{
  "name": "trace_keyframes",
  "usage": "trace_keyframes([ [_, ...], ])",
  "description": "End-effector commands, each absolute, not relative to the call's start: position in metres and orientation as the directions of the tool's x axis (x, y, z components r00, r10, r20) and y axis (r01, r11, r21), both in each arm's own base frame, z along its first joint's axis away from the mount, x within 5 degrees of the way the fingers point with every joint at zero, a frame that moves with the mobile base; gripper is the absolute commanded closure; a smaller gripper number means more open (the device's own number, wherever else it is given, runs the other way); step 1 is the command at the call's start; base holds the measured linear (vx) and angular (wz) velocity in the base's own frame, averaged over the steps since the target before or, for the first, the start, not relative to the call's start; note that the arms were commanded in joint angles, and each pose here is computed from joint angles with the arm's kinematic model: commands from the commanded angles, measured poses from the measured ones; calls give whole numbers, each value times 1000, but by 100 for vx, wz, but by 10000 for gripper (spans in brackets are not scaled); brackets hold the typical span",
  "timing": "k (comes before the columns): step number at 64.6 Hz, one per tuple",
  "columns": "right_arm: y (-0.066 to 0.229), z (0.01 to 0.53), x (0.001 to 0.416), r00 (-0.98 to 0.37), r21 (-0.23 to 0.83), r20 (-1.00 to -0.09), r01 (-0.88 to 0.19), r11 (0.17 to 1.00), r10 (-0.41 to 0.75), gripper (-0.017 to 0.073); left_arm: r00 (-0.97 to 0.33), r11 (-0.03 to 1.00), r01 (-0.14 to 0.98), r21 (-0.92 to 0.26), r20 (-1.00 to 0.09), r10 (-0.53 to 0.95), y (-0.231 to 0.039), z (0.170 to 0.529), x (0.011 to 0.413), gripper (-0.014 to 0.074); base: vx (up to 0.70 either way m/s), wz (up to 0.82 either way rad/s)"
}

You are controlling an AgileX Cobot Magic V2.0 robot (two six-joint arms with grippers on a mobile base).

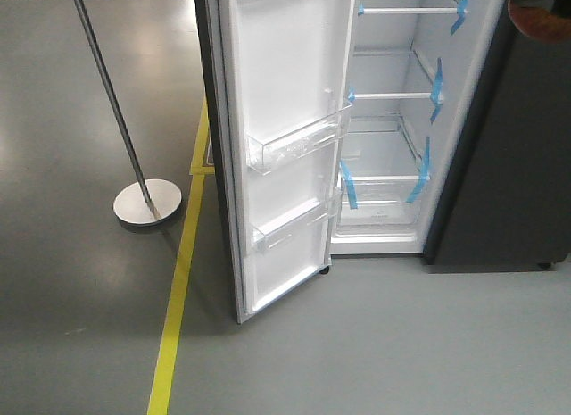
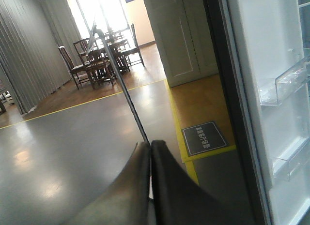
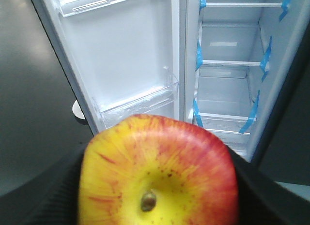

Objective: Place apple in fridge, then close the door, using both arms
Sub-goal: 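Approach the refrigerator shelves with the apple in the right gripper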

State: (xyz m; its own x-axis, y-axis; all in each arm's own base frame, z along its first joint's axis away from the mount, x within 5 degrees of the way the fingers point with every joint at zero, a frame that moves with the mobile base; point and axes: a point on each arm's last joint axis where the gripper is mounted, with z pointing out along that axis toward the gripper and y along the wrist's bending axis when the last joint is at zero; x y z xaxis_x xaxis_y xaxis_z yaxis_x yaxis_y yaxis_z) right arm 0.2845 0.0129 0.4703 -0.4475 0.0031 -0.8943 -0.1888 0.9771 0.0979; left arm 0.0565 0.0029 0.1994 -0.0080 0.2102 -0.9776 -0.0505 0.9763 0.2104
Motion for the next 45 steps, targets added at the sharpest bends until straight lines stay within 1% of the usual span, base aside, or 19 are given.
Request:
trace_keyframes([
  [1,11,492,276,-332,87,-943,-180,980,23,524,85,977,-67,201,-975,206,3,212,55,600,2,-1],
  [45,11,492,276,-332,87,-943,-180,980,23,524,85,977,-67,201,-975,206,3,212,55,600,3,-1],
])
